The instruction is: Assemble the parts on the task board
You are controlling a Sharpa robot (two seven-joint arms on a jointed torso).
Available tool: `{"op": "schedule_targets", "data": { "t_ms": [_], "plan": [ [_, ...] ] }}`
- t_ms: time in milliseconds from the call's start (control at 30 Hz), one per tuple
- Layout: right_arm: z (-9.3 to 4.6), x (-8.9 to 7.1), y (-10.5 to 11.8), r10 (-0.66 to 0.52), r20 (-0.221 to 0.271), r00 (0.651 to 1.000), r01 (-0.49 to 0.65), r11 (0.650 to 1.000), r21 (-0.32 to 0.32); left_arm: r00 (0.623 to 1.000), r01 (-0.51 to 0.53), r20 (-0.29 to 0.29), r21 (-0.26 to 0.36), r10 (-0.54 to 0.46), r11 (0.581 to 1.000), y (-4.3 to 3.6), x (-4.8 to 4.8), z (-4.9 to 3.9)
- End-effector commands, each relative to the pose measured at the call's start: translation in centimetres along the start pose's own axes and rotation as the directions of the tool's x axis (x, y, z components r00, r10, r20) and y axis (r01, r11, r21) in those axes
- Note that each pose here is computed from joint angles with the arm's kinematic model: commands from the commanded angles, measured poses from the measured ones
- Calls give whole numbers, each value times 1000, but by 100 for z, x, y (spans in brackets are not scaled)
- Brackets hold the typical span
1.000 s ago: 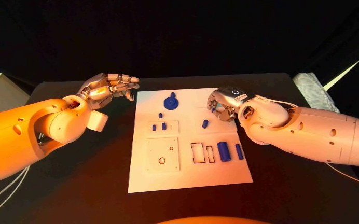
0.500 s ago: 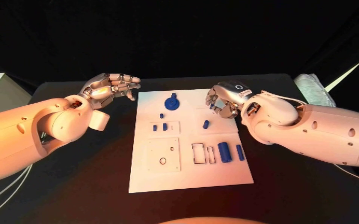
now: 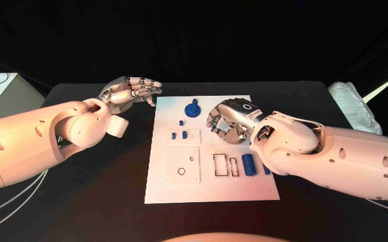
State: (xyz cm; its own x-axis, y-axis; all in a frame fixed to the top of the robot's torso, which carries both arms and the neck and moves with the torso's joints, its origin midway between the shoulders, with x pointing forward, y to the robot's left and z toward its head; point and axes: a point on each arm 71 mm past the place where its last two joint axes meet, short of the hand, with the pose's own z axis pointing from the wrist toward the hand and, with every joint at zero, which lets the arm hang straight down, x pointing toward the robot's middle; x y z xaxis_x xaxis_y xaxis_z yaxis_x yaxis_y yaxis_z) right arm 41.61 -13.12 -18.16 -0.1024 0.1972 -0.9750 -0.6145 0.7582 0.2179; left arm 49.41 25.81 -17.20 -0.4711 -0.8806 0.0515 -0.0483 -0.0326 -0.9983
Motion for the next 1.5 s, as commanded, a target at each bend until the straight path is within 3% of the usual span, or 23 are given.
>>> {"op": "schedule_targets", "data": {
  "t_ms": [33, 467, 1500],
  "plan": [
    [8, 84, 115, 4, -3, 1000, -4, 999, -38, 1000, 2, -6, 13, -2, 1000, -10, 21, 7],
    [19, 432, 364, 28, -62, 998, -34, 996, -84, 1000, 3, -12, 10, -3, 1000, -8, 62, 19],
    [21, 621, 476, 32, -86, 996, -39, 996, -82, 1000, 5, -24, 1, -5, 1000, -3, 83, 19]
  ]
}}
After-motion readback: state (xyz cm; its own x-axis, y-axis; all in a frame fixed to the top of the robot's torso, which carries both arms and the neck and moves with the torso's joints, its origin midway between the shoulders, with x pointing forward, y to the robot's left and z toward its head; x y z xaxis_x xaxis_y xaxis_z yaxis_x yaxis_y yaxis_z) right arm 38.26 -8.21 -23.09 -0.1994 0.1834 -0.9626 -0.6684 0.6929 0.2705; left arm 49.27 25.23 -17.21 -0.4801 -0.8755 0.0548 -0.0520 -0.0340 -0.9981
